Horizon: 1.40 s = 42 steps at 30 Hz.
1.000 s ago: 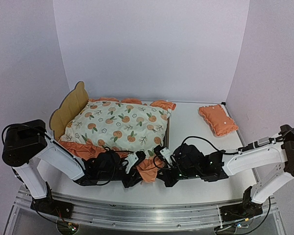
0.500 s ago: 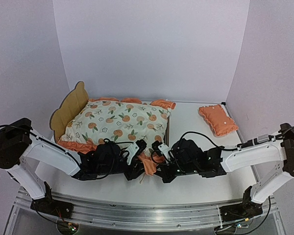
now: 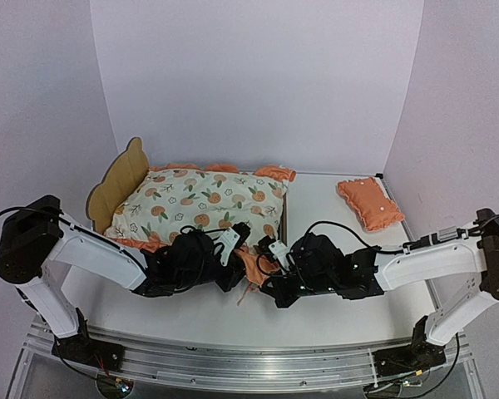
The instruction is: Set up the pet bed
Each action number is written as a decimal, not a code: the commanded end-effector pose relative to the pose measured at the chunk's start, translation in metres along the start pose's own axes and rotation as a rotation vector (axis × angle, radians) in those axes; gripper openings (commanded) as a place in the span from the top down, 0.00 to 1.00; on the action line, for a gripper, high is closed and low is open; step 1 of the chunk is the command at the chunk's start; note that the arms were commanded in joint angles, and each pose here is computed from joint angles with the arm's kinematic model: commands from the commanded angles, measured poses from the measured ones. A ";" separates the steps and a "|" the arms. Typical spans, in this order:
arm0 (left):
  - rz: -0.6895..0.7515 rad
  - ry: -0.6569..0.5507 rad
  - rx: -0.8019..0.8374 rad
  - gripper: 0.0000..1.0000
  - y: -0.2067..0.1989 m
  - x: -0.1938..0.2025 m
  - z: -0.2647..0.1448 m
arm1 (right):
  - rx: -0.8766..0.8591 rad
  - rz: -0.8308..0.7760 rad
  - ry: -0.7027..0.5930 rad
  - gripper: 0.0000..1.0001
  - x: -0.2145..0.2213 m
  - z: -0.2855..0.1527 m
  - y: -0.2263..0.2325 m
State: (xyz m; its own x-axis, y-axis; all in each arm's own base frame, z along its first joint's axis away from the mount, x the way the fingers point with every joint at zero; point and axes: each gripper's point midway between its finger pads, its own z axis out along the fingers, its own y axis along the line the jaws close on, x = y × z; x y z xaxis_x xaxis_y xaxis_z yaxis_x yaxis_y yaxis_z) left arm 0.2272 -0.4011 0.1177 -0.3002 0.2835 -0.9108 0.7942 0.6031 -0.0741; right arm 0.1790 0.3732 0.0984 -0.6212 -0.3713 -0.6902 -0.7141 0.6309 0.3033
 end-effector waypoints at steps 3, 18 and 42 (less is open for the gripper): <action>0.070 -0.005 -0.047 0.59 0.008 0.001 0.016 | 0.112 0.024 -0.080 1.00 -0.024 -0.012 -0.018; 0.151 0.030 0.138 0.51 -0.025 0.020 0.017 | 0.133 0.041 -0.093 1.00 -0.033 -0.012 -0.028; 0.134 0.009 0.135 1.00 -0.023 -0.015 0.019 | 0.177 0.102 -0.107 1.00 -0.042 -0.010 -0.051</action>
State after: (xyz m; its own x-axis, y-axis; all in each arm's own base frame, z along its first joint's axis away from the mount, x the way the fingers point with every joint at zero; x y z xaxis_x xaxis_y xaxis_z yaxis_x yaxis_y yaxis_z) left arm 0.2362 -0.4295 0.1153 -0.0983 0.3602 -0.9277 0.8610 0.4982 0.1022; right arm 0.2244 0.3476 0.1013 -0.6457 -0.2881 -0.7071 -0.6039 0.7595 0.2419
